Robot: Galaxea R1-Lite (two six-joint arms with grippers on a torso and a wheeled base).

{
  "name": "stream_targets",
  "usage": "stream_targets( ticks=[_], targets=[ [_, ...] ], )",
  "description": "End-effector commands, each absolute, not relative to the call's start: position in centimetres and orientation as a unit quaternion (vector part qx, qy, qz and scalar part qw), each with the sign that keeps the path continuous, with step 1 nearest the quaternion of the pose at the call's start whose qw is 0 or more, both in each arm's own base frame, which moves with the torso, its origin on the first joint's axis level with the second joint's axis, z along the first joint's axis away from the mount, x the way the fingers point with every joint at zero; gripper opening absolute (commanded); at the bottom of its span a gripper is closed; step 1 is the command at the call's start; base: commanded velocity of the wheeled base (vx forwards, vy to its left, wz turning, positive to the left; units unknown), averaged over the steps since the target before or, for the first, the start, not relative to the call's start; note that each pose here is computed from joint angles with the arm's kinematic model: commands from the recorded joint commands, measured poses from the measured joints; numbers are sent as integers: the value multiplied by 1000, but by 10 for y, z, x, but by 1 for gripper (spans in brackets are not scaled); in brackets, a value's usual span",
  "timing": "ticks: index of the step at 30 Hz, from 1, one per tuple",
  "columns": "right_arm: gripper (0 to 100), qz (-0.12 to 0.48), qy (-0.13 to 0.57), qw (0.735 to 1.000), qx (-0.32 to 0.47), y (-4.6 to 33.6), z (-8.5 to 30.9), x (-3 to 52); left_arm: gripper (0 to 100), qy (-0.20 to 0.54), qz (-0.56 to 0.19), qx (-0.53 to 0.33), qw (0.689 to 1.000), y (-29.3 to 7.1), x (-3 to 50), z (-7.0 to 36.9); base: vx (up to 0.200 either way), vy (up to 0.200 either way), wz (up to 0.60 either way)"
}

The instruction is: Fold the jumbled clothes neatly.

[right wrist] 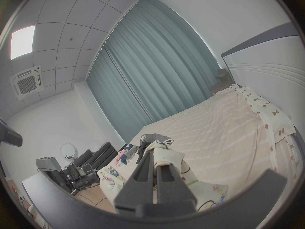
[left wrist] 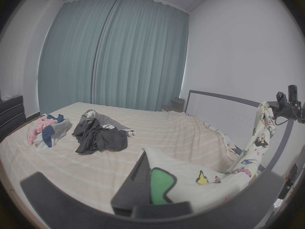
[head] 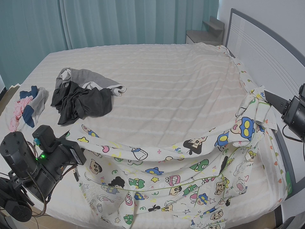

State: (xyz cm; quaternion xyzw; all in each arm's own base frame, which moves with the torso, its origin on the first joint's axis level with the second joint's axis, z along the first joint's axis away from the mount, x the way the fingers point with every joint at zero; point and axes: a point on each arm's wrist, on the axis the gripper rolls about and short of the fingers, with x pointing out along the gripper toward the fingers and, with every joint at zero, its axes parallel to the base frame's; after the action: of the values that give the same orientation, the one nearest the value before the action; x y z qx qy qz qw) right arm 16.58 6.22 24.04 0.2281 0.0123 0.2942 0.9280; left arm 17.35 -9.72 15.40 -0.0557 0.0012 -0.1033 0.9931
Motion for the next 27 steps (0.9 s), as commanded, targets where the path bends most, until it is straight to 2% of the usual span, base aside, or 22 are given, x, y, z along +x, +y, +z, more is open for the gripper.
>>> stream_targets(
  ticks=[1, 14, 27],
  targets=[
    [0, 274, 39, 933, 230, 64, 225, 189, 0, 36, -101, -43, 993, -105, 187, 138, 0, 0, 0],
    [0, 249, 85, 938, 227, 65, 203, 213, 0, 80, -85, -80, 990, -113, 208, 118, 0, 0, 0],
    [0, 227, 101, 941, 229, 69, 163, 261, 0, 122, -42, -112, 985, -124, 256, 83, 0, 0, 0]
  ],
)
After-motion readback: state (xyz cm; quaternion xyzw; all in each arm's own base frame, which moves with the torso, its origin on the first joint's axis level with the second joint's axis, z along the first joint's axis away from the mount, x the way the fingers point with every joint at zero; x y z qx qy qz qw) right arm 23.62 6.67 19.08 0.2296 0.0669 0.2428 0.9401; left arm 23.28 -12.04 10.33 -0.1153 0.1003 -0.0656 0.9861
